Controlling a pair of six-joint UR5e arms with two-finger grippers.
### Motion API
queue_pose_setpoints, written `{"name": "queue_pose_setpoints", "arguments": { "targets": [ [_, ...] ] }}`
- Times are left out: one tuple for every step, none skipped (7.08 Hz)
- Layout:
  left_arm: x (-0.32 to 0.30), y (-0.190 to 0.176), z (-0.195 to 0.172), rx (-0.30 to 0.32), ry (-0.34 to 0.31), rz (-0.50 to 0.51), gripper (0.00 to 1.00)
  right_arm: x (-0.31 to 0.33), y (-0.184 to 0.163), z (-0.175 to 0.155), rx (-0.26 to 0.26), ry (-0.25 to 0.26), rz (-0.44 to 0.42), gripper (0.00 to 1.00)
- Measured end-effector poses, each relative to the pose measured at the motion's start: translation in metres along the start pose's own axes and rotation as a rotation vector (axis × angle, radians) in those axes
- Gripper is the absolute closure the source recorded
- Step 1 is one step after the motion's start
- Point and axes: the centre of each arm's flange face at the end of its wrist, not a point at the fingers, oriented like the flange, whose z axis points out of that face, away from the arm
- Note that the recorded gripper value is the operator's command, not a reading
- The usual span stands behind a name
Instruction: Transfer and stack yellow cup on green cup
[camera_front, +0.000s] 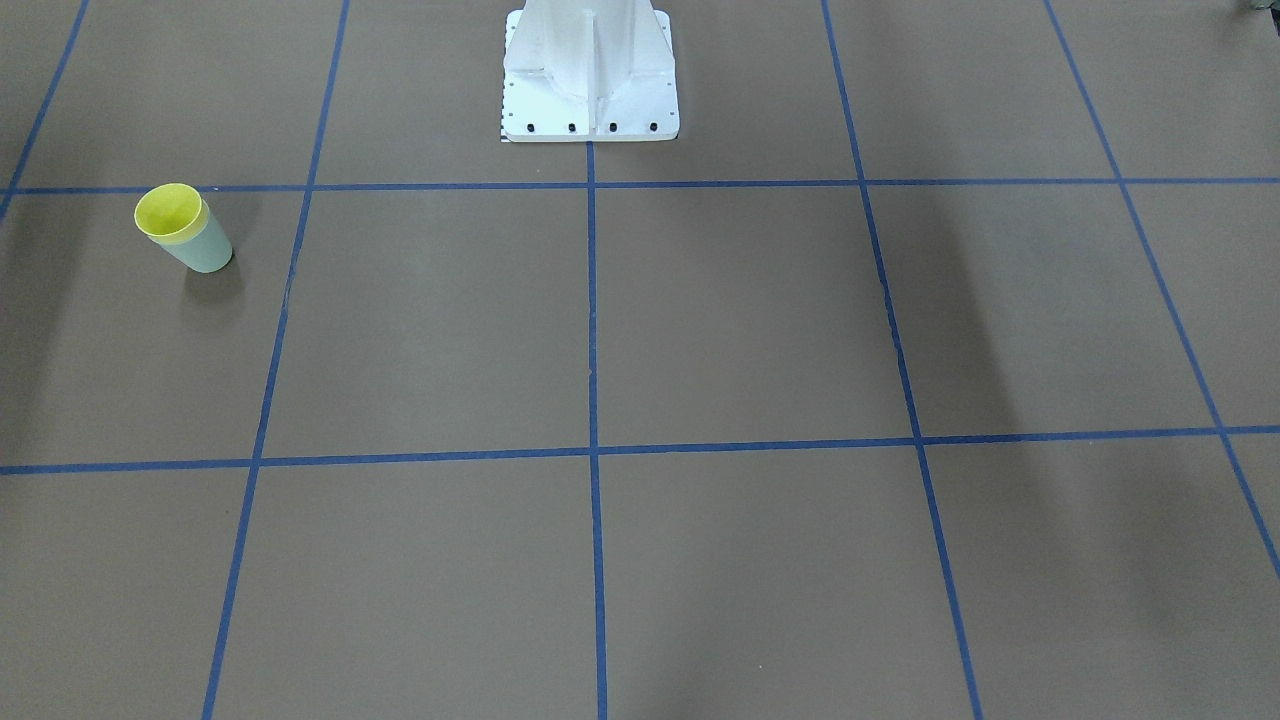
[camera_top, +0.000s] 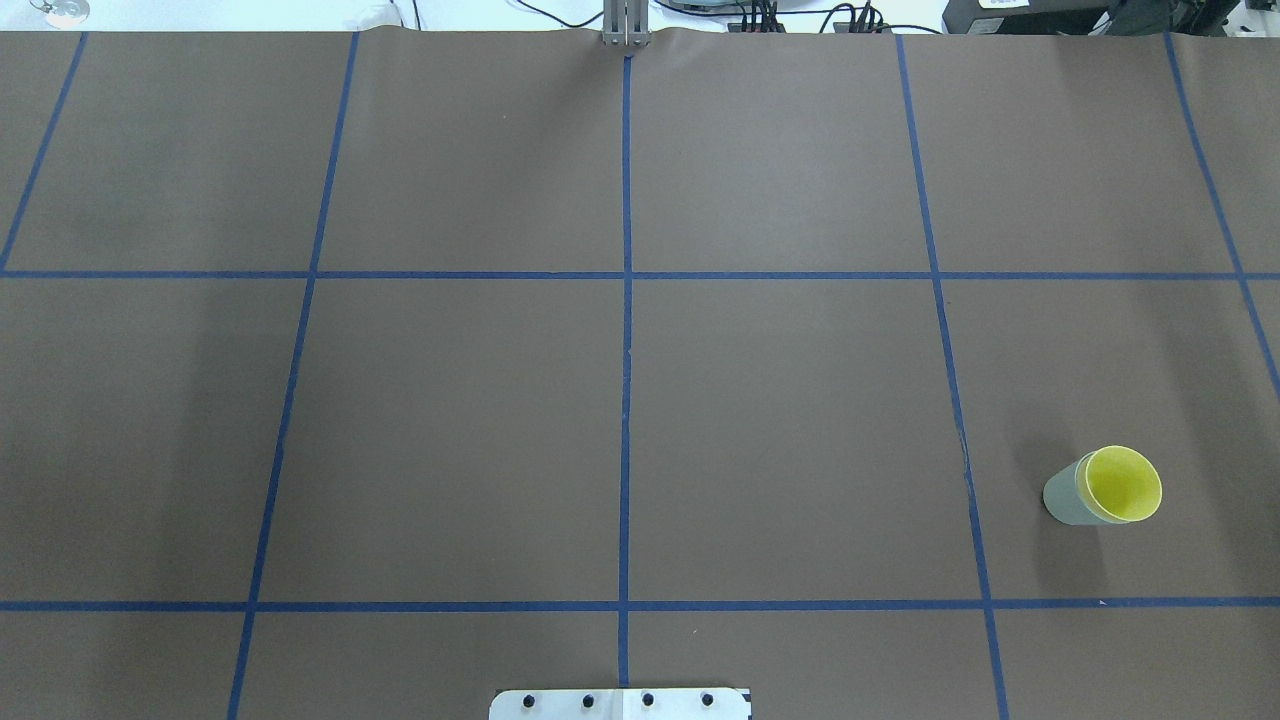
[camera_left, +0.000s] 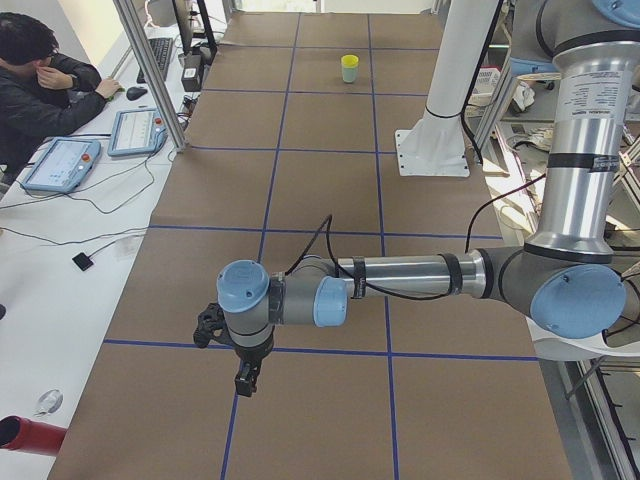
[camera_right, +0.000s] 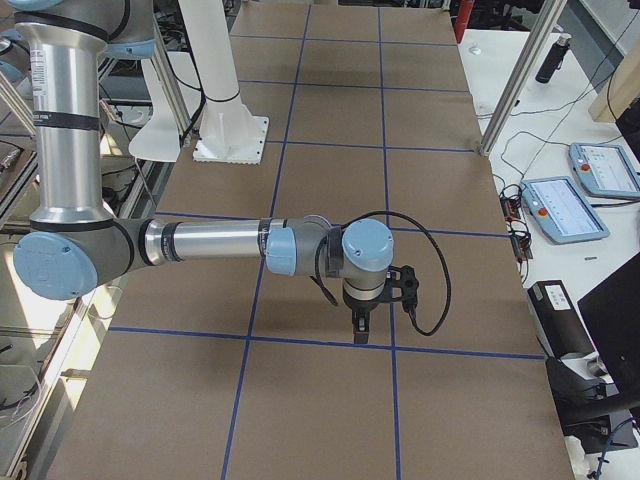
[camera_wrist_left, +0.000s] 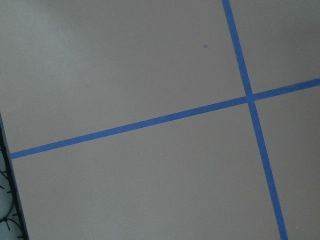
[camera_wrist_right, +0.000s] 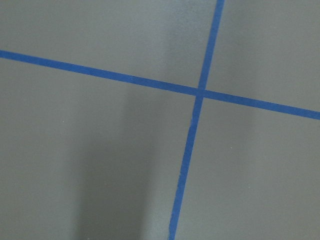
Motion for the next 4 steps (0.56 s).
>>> {"name": "queue_pose_setpoints", "arguments": {
  "targets": [
    [0.008,0.009,-0.007,0.013,0.001,-0.025,0.00,0.002,0.002,0.002,-0.002,-0.001,0.004,0.00],
    [0.018,0.018,-0.015,0.030,0.001,-0.064,0.00,0.003,0.003,0.003,-0.004,-0.003,0.008,0.00],
    [0.027,0.022,-0.022,0.043,0.002,-0.089,0.00,0.004,0.004,0.005,-0.006,-0.004,0.012,0.00],
    [0.032,0.024,-0.025,0.049,0.011,-0.108,0.00,0.005,0.005,0.005,-0.007,-0.006,0.015,0.00]
  ]
}}
